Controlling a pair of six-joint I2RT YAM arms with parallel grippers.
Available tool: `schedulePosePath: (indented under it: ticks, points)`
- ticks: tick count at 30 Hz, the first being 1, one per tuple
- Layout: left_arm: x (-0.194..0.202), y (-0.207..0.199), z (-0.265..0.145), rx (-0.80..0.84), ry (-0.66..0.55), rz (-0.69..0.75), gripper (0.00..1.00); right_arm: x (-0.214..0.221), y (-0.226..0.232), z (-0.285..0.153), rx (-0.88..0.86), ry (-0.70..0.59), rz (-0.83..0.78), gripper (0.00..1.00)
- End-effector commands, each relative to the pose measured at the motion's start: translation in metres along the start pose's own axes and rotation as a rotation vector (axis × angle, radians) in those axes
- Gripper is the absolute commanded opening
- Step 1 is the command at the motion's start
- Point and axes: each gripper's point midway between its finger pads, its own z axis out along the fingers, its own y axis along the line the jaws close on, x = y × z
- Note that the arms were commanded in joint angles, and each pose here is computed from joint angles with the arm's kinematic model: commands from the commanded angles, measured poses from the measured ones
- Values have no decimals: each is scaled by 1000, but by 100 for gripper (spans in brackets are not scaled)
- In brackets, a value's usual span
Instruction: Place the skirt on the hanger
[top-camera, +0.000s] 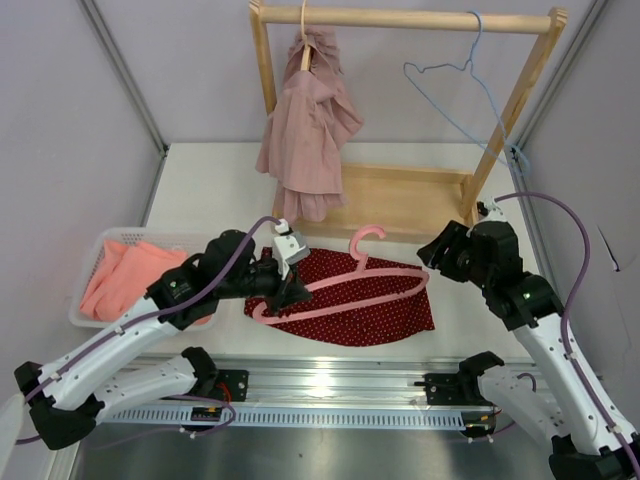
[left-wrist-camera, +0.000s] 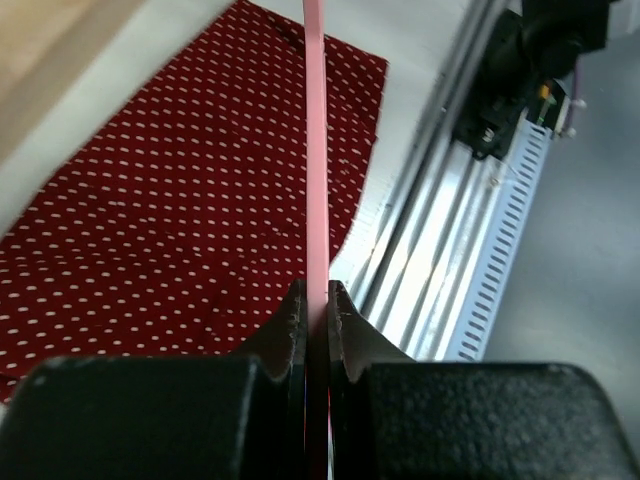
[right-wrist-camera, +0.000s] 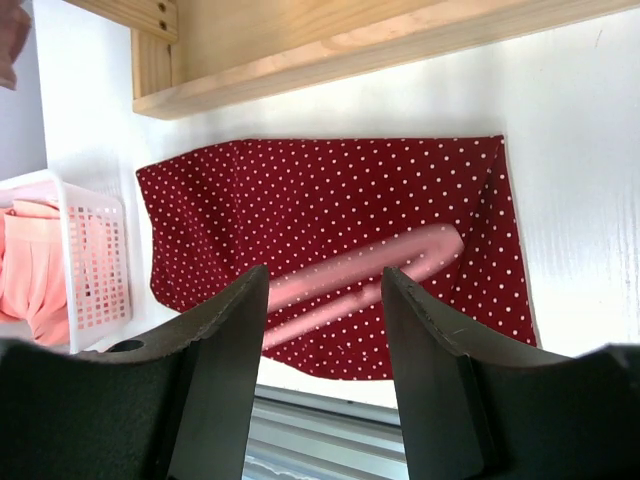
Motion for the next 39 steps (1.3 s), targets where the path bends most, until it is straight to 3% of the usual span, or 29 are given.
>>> schedulePosePath:
  ticks: [1,6,16,26,32,36,39]
  points:
    - [-4,-25,7,159,-32,-33,0,-5,-2,-12,7,-21,-18,54]
    - [24,-26,28,242,71,-89,0,17,-11,-7,8,28,0,49]
    - [63,19,52,99,173,-223,0,88,-23,12,-9,173,32,42]
    - [82,21,52,27,252,-309,0,148,-36,39,42,246,35,41]
    - [84,14,52,34,271,-322,0,136,-29,50,39,197,18,46]
    - [83,11,51,47,269,-314,0,110,3,50,-34,164,-26,50]
    - [80,9,50,54,256,-305,0,83,50,38,-182,121,-75,55]
